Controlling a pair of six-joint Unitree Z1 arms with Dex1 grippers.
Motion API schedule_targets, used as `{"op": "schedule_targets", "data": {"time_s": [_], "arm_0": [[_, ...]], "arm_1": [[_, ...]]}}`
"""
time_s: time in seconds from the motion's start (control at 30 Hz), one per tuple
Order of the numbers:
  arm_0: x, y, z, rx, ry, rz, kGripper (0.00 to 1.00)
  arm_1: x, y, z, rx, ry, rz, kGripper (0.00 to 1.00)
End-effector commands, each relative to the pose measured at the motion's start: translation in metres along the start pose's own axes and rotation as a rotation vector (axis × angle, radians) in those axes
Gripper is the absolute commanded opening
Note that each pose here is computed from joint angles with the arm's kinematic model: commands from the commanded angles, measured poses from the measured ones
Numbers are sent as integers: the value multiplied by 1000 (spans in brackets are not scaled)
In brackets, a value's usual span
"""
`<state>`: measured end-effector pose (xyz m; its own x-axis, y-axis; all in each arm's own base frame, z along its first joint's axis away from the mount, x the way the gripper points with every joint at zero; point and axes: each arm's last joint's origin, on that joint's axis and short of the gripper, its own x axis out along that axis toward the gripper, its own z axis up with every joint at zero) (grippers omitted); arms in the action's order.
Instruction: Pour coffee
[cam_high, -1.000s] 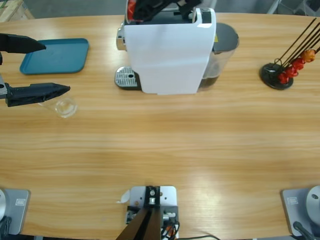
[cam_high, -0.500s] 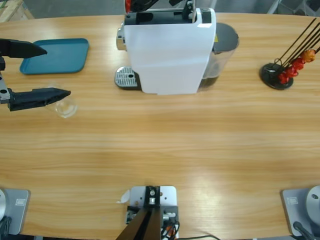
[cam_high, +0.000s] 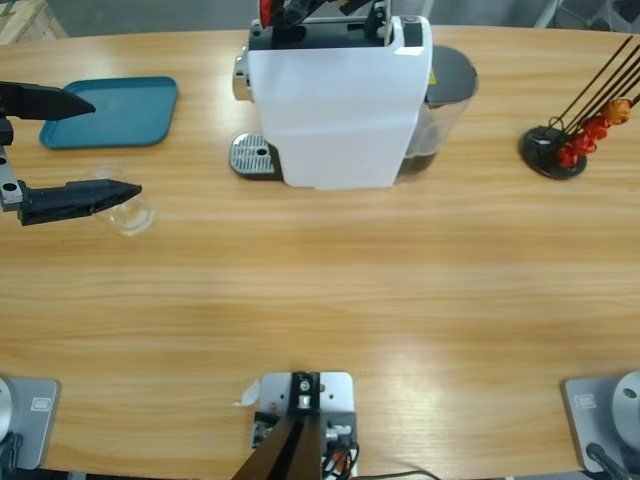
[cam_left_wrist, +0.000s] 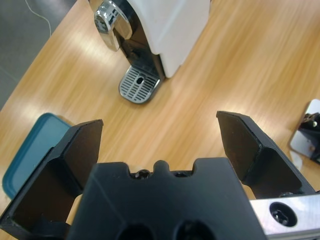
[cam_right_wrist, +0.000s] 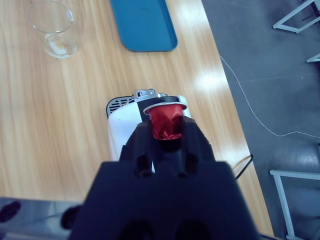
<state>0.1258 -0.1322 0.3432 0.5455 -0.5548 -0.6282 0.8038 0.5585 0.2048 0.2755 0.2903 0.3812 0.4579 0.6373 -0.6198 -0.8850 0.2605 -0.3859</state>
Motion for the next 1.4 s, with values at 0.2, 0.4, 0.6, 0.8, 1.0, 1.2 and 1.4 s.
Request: {"op": "schedule_targets", "data": {"time_s": [0.2, 0.4, 0.6, 0.8, 1.0, 1.2, 1.4], "arm_0": [[3, -3, -10, -13, 25, 3, 1000], [3, -3, -11, -13, 26, 3, 1000], [4, -3, -11, -13, 29, 2, 1000], [5, -4, -11, -13, 32, 2, 1000], [4, -4, -12, -13, 32, 2, 1000], [5, -4, -13, -13, 37, 3, 1000], [6, -4, -13, -13, 39, 2, 1000]], "arm_1": [[28, 5, -15, -23, 91, -8, 158], [33, 6, -18, -22, 101, -2, 158], [37, 9, -23, -22, 112, -8, 163], [37, 10, -25, -28, 116, -12, 163], [38, 13, -25, -34, 105, 13, 203], [33, 14, -23, -34, 78, 32, 203], [35, 16, -25, -31, 83, 43, 204]]}}
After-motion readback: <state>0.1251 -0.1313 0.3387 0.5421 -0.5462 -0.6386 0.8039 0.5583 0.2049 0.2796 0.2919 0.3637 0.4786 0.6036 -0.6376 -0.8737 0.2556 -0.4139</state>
